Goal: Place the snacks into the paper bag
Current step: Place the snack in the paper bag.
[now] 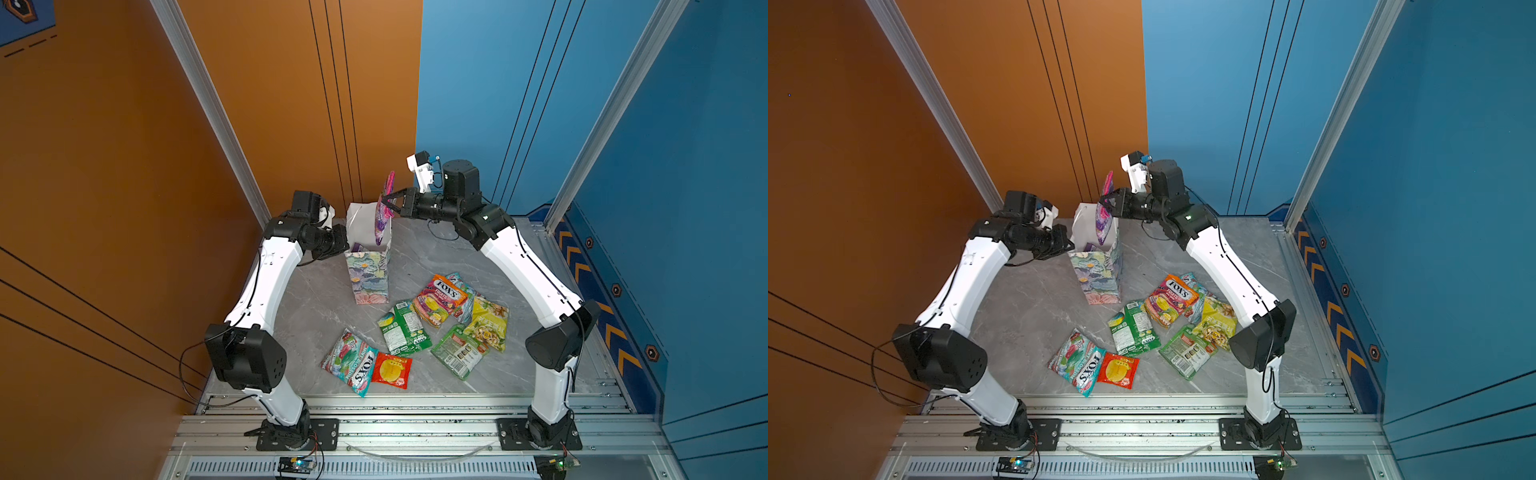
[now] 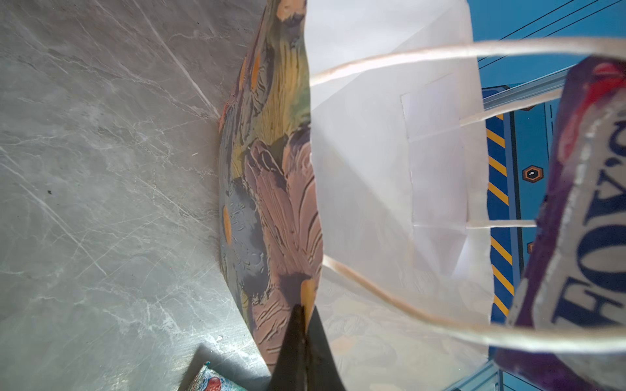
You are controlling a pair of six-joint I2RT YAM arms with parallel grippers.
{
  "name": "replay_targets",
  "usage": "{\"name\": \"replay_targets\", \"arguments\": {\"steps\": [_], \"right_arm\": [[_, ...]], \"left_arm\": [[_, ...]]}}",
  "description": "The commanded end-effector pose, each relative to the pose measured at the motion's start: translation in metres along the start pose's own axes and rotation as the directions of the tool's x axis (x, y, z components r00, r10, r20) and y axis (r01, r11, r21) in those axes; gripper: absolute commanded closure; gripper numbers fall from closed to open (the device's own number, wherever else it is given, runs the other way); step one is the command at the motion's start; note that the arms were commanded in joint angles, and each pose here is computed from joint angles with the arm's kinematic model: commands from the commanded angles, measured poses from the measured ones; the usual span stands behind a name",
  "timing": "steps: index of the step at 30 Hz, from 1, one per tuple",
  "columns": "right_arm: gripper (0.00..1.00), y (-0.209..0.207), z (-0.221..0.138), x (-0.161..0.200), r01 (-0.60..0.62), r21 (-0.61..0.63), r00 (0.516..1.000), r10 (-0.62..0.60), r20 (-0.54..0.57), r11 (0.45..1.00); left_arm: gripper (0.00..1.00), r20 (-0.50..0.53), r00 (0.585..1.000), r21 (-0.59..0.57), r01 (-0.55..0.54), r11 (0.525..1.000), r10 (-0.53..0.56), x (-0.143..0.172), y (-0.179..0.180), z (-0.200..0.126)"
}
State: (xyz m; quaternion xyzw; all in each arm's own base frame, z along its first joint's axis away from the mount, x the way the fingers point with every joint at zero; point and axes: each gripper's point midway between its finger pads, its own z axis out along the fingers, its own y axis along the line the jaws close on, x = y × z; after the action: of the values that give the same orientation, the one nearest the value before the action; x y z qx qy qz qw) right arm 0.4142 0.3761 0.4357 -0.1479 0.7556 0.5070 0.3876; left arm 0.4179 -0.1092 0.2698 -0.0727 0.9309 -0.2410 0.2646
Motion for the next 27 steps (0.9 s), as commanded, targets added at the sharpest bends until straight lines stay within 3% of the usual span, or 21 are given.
{"name": "replay_targets", "arguments": {"steps": [1,27], "right_arm": [[1.00,-0.017,0.005,0.000,0.039,0.051,0.999,-0.040,0.008,0.998],[1.00,-0.046,0.023,0.032,0.021,0.099,0.992,-0.008,-0.124,0.995]], "left_arm": [[1.00,0.010,1.000,0.032,0.006,0.999,-0.006,0.001,-0.005,-0.009],[1.00,0.011,1.000,0.036,0.007,0.999,-0.007,0.001,-0.007,-0.009]]}}
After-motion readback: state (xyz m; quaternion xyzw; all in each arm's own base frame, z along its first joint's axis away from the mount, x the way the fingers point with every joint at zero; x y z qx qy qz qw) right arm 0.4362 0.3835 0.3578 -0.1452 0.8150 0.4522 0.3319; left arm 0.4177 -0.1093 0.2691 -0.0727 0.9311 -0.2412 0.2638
